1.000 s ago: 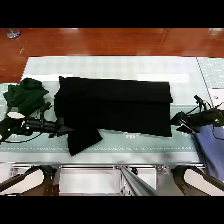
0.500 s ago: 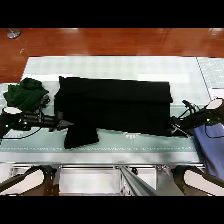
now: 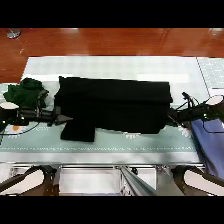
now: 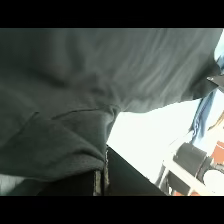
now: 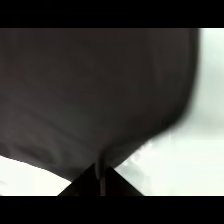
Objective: Fold the shirts.
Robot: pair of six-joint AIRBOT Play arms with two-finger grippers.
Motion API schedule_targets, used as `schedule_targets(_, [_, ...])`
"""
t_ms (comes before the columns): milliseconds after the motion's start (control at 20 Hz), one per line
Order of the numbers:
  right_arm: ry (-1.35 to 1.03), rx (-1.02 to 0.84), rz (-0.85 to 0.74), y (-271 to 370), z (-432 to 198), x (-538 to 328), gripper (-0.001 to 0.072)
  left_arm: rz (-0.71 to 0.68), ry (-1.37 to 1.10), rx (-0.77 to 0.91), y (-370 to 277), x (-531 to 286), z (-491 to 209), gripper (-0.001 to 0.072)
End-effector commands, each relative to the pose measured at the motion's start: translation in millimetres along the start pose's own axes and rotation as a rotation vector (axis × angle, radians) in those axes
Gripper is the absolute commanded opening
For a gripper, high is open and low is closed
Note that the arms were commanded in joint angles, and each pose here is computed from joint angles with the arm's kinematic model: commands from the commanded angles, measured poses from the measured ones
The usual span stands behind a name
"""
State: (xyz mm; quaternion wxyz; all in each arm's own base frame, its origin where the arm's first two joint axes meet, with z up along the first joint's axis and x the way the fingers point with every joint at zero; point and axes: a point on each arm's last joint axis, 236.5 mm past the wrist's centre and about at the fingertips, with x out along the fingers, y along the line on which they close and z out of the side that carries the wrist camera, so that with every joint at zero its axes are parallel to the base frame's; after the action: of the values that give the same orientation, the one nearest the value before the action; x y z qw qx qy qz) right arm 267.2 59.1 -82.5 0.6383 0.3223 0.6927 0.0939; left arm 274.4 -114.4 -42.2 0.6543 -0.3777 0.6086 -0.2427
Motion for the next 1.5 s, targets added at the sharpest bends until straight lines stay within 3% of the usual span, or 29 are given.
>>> schedule_targets(0, [-0.086, -0.052, -0.001, 16.0, 30.8, -24.1, 0.0021, 0.005, -0.077, 0.084, -24.2, -22.0, 39.6, 0.0021])
schedule_targets(400, [-0.313, -0.070, 0.046, 62.0, 156.1, -83.3, 0.0021, 0.013, -0.164, 0.082, -48.4, -26.4, 171.7, 0.0021])
schedule_targets(750, [-0.314, 0.003, 0.098, 55.2, 221.9, -58.1, 0.0031, -0.001, -0.118, 0.021, -32.9, 22.5, 237.4, 0.0023])
schedule_targets(800, [-0.309, 0.008, 0.110, 54.8, 225.8, -53.7, 0.0360, -0.004, -0.096, 0.022, -32.5, 25.7, 234.5, 0.0202])
schedule_targets(850, [-0.303, -0.008, 0.111, 53.8, 226.6, -52.9, 0.0615, -0.008, -0.056, 0.022, -32.3, 26.3, 225.9, 0.0701])
schedule_targets(950, [-0.314, -0.036, 0.065, 34.4, 229.4, -68.0, 0.0619, 0.040, 0.012, 0.013, -17.3, 8.4, 212.3, 0.0701])
schedule_targets(1150, [-0.231, 0.108, -0.020, -29.9, 207.8, -78.4, 0.0617, 0.301, -0.062, -0.021, 26.6, -61.6, 210.4, 0.0700])
schedule_targets(1250, [-0.159, 0.102, -0.009, -29.9, 196.6, -62.0, 0.0617, 0.313, -0.184, 0.057, -0.7, -77.1, 218.6, 0.0700])
schedule_targets(1450, [-0.021, 0.034, 0.014, -2.8, 178.6, -15.1, 0.0617, 0.210, -0.243, 0.283, -79.3, -64.8, 178.3, 0.0700])
